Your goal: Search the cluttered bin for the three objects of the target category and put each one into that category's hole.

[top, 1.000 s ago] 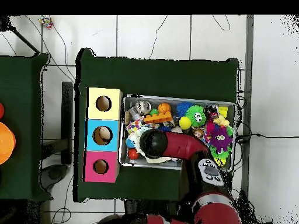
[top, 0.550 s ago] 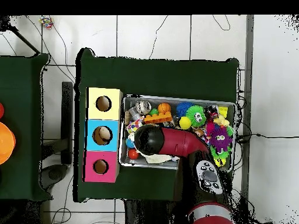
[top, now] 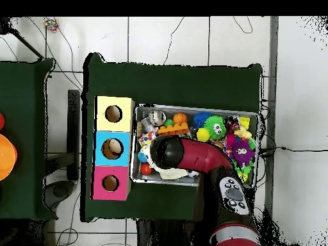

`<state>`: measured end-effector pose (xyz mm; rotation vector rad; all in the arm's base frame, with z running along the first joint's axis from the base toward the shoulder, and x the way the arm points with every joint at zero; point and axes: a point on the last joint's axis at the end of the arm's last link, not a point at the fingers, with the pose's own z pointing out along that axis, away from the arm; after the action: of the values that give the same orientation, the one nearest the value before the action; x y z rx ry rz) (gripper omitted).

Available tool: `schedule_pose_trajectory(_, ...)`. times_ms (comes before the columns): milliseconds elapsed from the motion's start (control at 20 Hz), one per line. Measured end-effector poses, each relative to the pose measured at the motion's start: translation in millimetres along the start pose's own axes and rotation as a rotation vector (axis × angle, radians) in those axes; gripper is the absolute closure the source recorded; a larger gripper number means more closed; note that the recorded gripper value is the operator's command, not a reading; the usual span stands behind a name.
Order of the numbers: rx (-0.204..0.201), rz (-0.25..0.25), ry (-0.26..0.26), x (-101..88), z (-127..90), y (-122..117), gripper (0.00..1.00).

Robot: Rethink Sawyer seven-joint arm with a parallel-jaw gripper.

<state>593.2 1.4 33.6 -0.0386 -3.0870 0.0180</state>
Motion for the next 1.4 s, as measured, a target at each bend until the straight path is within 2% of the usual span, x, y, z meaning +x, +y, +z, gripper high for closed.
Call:
schedule_pose_trajectory(550,-0.017,0.066,0.016,2.3,9.3,-32.1,0.00)
schedule_pose_trajectory(700,-0.017,0.064,0.024,4.1,14.5,-31.4,0.00)
schedule_pose_trajectory(1050,0.017,0.032,0.042,5.5,29.0,-19.6,0.00)
schedule_pose_trajectory(1400,0.018,0.023,0.042,4.4,30.9,-14.7,0.00)
